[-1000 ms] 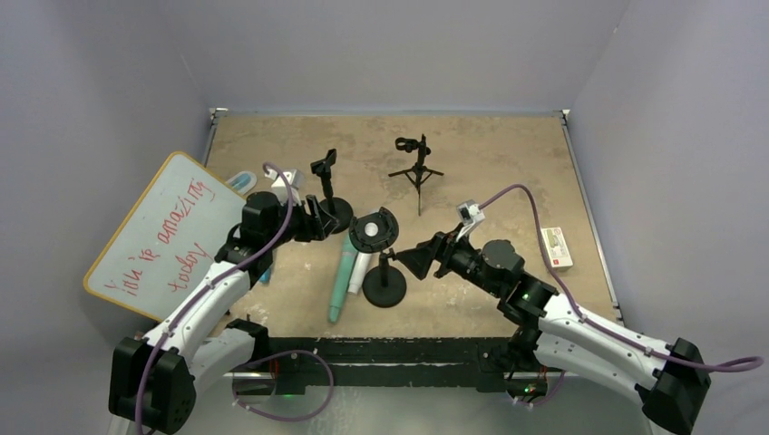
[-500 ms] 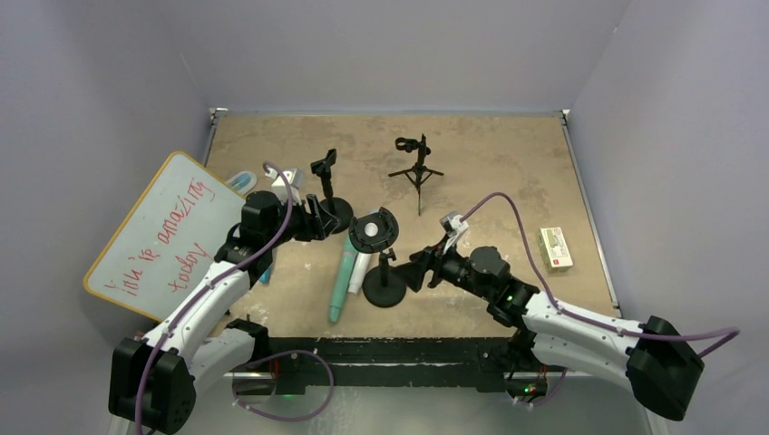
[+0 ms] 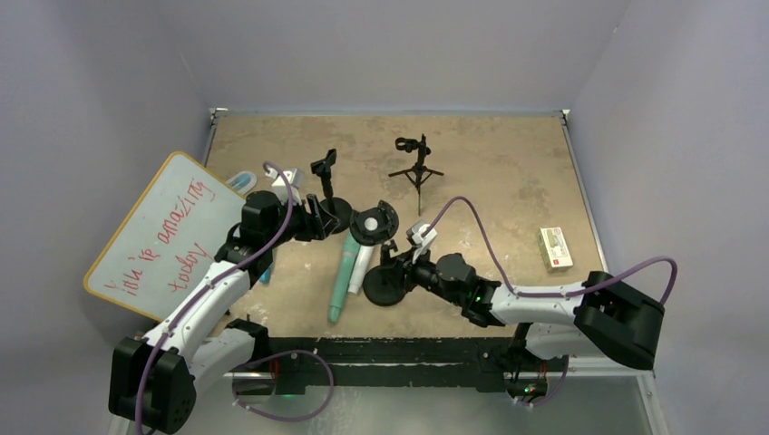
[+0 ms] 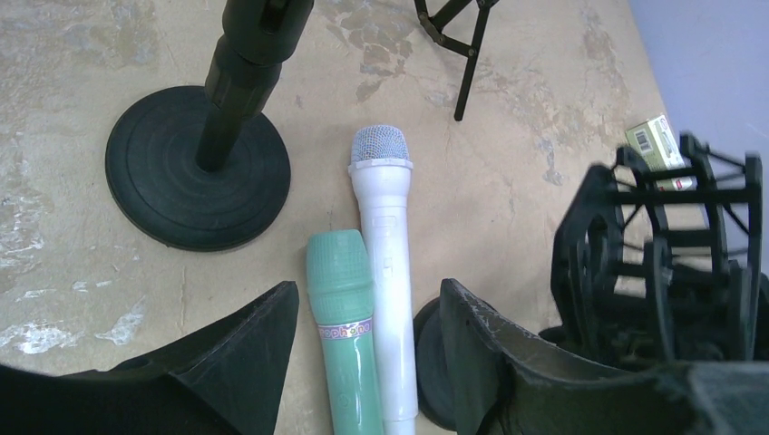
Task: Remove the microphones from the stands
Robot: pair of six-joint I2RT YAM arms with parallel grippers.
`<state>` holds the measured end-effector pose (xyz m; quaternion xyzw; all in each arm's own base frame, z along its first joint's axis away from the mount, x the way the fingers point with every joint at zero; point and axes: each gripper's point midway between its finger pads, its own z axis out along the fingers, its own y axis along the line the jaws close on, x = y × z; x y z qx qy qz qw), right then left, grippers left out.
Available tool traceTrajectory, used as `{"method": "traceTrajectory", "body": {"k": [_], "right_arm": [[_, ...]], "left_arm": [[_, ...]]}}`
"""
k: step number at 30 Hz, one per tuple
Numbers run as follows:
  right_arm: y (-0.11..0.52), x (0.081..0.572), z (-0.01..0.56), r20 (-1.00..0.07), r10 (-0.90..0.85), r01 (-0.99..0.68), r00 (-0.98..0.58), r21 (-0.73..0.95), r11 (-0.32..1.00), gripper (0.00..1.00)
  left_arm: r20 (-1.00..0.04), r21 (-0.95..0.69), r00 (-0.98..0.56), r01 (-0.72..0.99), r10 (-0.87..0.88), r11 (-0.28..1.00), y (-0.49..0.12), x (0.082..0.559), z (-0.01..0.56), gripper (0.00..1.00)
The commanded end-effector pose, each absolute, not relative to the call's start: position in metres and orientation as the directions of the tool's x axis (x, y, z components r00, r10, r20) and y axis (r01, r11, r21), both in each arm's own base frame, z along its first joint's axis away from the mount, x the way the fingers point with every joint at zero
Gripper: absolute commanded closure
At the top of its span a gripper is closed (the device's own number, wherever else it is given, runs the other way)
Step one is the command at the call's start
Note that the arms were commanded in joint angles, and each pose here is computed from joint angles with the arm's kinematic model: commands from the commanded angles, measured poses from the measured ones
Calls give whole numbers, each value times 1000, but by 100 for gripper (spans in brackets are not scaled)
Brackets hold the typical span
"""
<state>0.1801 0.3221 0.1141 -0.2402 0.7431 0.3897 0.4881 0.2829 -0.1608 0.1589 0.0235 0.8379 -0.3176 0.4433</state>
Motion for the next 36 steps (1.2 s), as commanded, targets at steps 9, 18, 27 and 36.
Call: {"method": "traceTrajectory", "body": {"k": [9, 18, 27, 36], "right_arm": [[290, 247, 147, -977, 76, -543, -199, 174, 822, 80], [261, 258, 138, -960, 183, -394, -212, 256, 883, 78], [269, 235, 125, -919, 126, -444, -373, 296, 846, 51], [245, 206, 147, -879, 253, -448, -404, 431, 783, 24]], "left_arm": [[-794, -490, -559, 352, -241, 798, -161, 291, 175, 43], [-803, -466, -549, 340, -230, 817, -155, 289, 176, 43], [-807, -463, -539, 326, -240, 824, -152, 290, 178, 43], [-814, -466, -523, 324, -254, 824, -150, 290, 187, 43]]}}
